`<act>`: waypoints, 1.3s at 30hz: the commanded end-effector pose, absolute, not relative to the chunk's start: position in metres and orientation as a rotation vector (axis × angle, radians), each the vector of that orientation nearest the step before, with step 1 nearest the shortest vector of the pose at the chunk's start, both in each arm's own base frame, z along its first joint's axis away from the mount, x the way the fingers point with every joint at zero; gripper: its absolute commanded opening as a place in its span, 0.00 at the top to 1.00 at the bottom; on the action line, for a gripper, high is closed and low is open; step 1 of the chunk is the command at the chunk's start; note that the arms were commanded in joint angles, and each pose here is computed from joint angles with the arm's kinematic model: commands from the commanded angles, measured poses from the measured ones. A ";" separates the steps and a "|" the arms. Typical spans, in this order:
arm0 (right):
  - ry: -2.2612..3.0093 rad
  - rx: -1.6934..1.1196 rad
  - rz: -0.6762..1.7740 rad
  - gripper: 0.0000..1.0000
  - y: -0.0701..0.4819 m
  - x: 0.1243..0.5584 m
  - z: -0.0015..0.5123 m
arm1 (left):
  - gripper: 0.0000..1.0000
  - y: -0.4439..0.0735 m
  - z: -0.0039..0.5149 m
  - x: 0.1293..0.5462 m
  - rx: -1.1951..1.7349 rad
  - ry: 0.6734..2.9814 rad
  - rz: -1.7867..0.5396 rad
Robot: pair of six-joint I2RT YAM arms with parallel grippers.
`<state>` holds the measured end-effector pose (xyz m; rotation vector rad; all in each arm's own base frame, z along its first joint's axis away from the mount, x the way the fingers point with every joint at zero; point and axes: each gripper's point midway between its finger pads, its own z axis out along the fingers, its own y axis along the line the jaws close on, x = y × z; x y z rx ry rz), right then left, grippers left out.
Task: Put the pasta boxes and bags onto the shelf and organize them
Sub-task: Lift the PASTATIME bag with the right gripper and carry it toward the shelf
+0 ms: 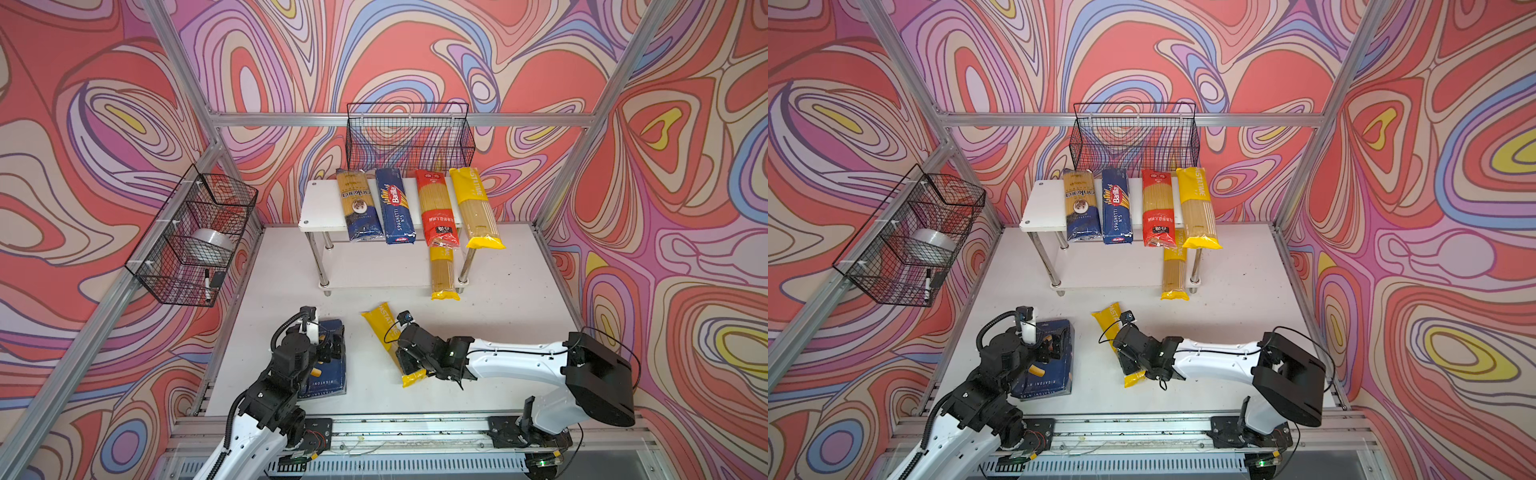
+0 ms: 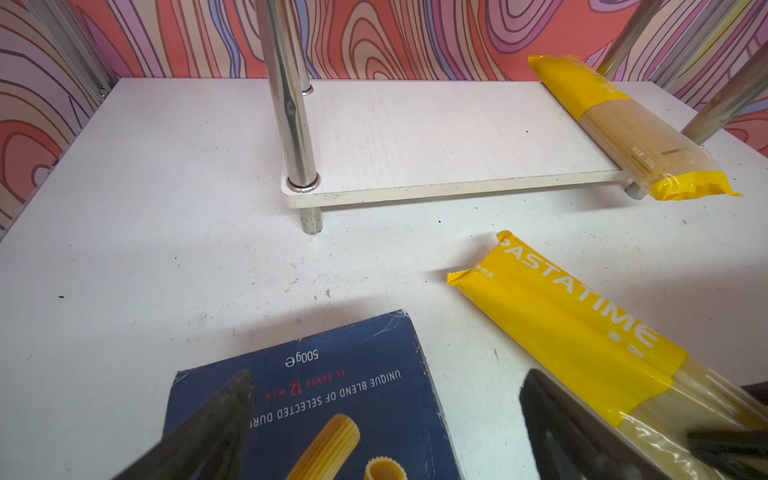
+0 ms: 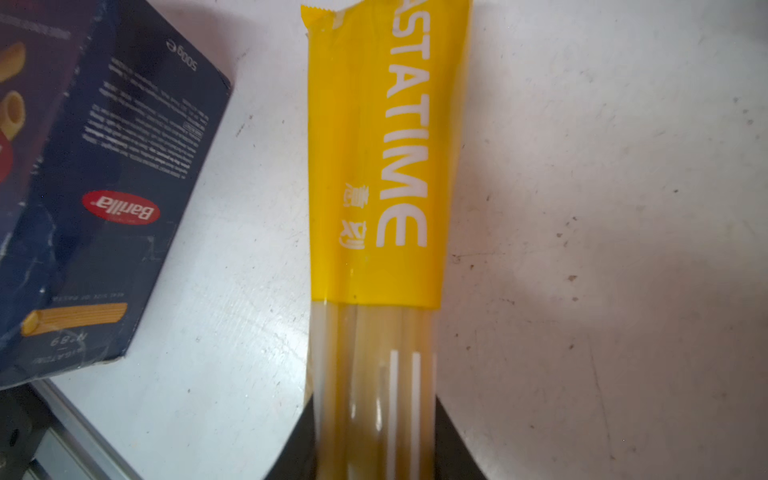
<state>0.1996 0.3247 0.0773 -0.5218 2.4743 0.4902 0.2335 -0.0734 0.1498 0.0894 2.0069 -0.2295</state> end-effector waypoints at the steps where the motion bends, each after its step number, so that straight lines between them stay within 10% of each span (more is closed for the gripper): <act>1: 2.326 -0.422 0.578 1.00 0.334 0.215 0.121 | 0.00 -0.072 0.154 0.235 0.088 1.996 -0.219; 39: 2.097 -0.175 0.436 1.00 0.298 0.278 0.202 | 0.00 -0.073 0.154 0.235 0.093 1.997 -0.221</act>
